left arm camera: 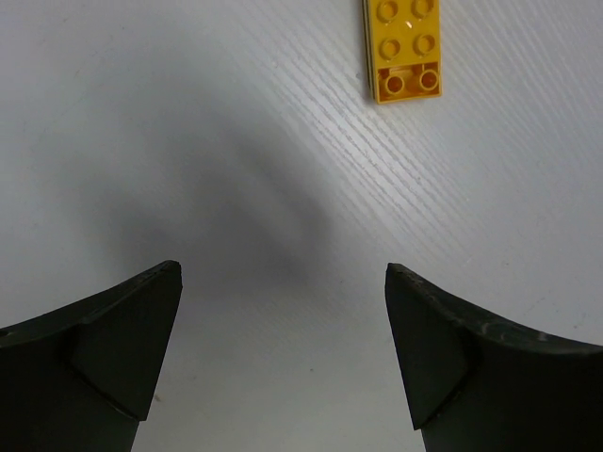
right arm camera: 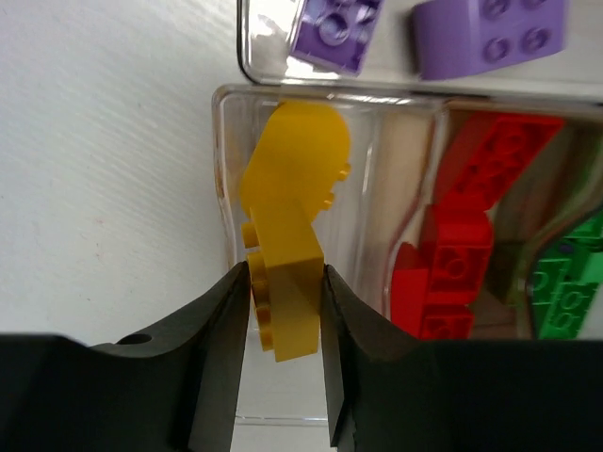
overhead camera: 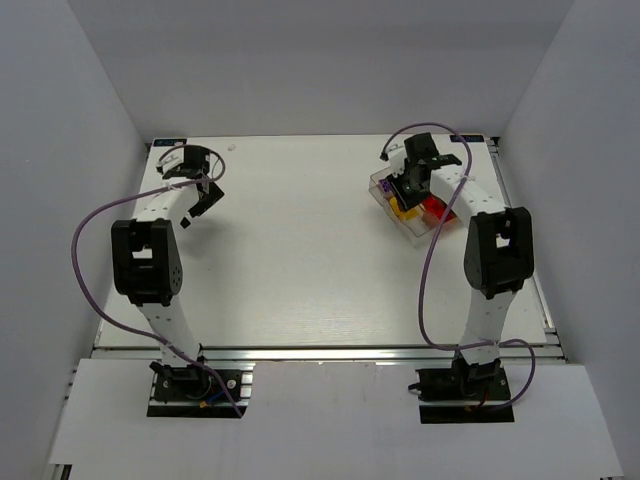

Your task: Sort the legos into containers by color

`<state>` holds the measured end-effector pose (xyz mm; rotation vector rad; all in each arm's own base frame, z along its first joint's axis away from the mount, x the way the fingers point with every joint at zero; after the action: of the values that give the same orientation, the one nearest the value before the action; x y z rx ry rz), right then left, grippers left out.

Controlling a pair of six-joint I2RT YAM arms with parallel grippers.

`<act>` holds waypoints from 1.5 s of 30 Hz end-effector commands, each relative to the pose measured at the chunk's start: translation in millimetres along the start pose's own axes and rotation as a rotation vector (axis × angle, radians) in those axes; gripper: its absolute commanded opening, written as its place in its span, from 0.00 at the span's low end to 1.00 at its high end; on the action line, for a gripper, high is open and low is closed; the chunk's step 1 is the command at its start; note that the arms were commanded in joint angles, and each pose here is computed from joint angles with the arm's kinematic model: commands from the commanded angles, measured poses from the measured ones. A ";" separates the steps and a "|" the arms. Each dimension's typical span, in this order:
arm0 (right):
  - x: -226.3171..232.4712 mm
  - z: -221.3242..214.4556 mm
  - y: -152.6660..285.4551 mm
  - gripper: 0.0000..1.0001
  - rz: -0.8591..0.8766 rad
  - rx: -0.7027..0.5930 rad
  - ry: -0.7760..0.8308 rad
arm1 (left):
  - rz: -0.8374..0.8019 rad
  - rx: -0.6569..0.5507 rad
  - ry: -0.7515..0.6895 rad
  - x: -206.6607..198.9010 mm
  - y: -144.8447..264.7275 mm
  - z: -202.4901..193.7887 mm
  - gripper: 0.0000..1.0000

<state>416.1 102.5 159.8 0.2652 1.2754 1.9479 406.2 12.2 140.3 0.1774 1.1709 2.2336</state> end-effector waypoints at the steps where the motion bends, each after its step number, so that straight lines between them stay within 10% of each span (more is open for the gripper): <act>1: 0.5 -6.1 -3.3 0.33 0.037 0.045 0.007 | -0.045 -0.014 0.048 -11.3 5.9 24.0 0.98; 6: -2.4 -10.2 -1.0 0.71 0.021 0.035 -0.004 | -0.038 0.015 0.041 -21.2 -8.2 26.0 0.98; 12: -2.3 2.1 56.1 0.75 -0.052 -0.126 -0.041 | -0.030 0.038 0.053 -44.1 -28.4 42.7 0.98; 20: 35.0 -2.3 188.3 0.89 -0.157 -0.753 -0.099 | 0.032 0.061 0.051 -58.3 -74.6 42.5 0.97; 26: 46.5 -28.1 182.2 0.84 -0.116 -0.762 -0.139 | 0.020 0.075 0.053 -65.0 -84.7 39.5 0.90; 45: 43.1 -50.9 186.9 0.82 -0.112 -0.814 -0.169 | -0.084 0.164 -0.002 -65.3 -81.9 36.3 0.07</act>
<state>267.1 60.7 278.4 -0.0212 0.3629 2.1003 512.0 43.6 86.9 0.1967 1.3473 2.1847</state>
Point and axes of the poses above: each gripper's point midway between its finger pads, its own y axis back along the fingers, its own x axis along the line the jaws close on, z = x × y, the point moved 7 cm from there along y, back along the fingers, and after that the axes turned 10 degrees about y, right-handed, at the moved point
